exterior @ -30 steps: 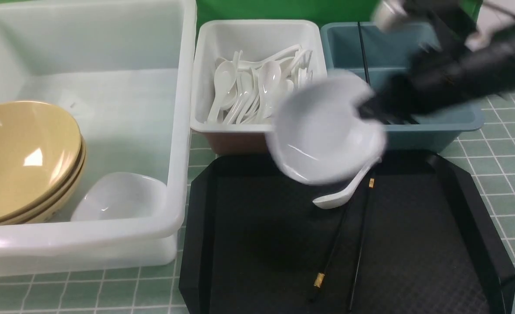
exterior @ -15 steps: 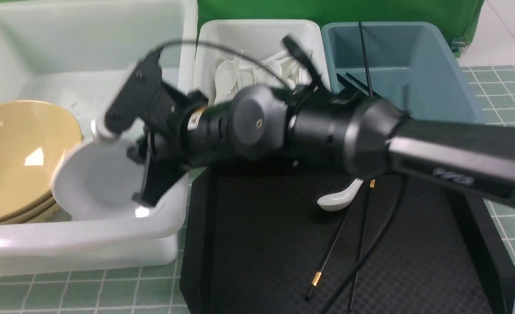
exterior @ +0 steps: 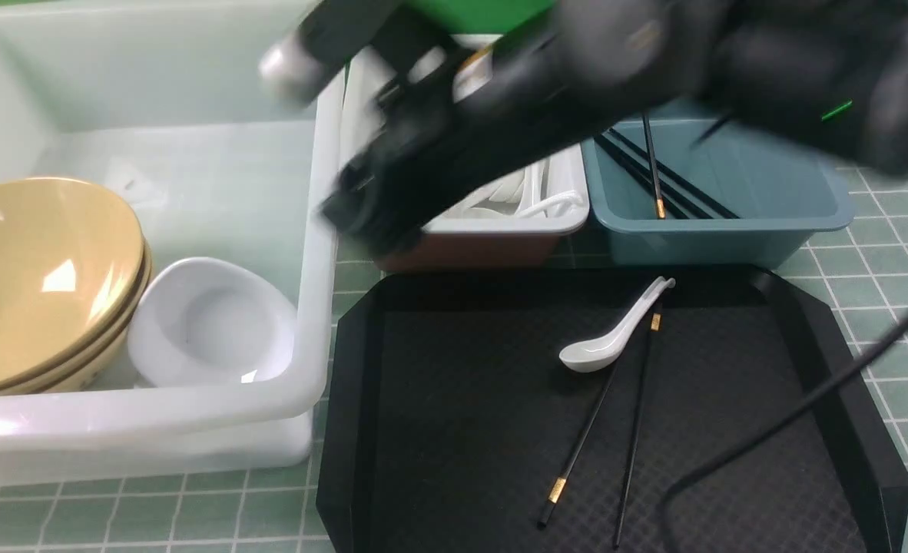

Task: On blue table put chopsticks spoon bowls plates into blue grey white boxes.
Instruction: 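Place the white bowl into the white bin on top of the stacked bowls with the right gripper, then reach down and grasp the white spoon resting in the bowl with the right gripper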

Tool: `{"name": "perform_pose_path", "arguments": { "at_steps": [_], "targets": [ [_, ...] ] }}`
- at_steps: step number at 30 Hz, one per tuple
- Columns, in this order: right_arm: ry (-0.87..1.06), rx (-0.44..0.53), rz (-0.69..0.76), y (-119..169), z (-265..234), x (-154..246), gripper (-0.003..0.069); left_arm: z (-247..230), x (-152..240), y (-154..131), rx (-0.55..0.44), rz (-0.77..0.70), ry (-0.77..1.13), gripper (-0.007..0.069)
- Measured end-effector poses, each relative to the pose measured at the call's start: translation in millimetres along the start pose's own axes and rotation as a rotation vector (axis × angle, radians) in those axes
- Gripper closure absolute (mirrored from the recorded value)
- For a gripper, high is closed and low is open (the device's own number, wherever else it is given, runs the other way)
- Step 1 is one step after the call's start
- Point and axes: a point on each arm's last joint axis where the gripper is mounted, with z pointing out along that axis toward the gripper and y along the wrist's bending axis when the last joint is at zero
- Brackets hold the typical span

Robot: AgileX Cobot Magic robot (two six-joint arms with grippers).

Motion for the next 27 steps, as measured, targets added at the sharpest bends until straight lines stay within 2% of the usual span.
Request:
{"name": "perform_pose_path", "arguments": {
  "at_steps": [3, 6, 7, 9, 10, 12, 15, 18, 21, 22, 23, 27],
  "targets": [
    [0.026, 0.0, 0.079, -13.6, -18.6, 4.1, 0.016, 0.0, 0.0, 0.0, 0.0, -0.01, 0.0, 0.0623],
    [0.037, -0.045, 0.11, -11.0, -20.7, 5.2, 0.019, 0.6, 0.0, -0.4, 0.006, -0.103, 0.008, 0.0623],
    [0.059, -0.074, 0.113, -6.6, -17.9, 6.8, 0.0223, 3.3, -3.3, 1.1, 0.017, -0.229, 0.055, 0.0623],
    [0.093, -0.099, 0.118, -3.9, -14.9, 10.0, 0.0277, 11.4, -12.4, 4.5, 0.037, -0.37, 0.161, 0.0623],
    [0.098, -0.101, 0.118, -3.8, -14.8, 10.4, 0.0283, 12.4, -12.9, 4.6, 0.04, -0.382, 0.182, 0.0623],
    [0.159, -0.124, 0.112, -1.6, -14.9, 15.9, 0.0372, 29.8, -29.0, 9.3, 0.062, -0.465, 0.325, 0.0623],
    [0.281, -0.159, 0.078, 1.5, -17.6, 26.9, 0.0513, 65.1, -58.7, 16.1, 0.098, -0.474, 0.489, 0.0623],
    [0.374, -0.193, 0.064, 5.4, -19.7, 39.6, 0.0606, 106.6, -81.5, 18.1, 0.146, -0.436, 0.582, 0.0623],
    [0.417, -0.197, 0.065, 11.1, -22.0, 63.6, 0.0621, 164.2, -102.8, 16.9, 0.199, -0.4, 0.655, 0.0623],
    [0.418, -0.194, 0.065, 11.5, -22.5, 65.5, 0.0621, 167.9, -103.6, 16.6, 0.203, -0.395, 0.659, 0.0623],
    [0.418, -0.163, 0.068, 13.5, -26.3, 79.9, 0.0621, 197.5, -105.1, 12.6, 0.226, -0.377, 0.709, 0.0623],
    [0.4, -0.075, 0.075, 23.0, -45.1, 126.6, 0.0621, 258.1, -102.2, 3.8, 0.263, -0.32, 0.826, 0.0623]
  ]
}}
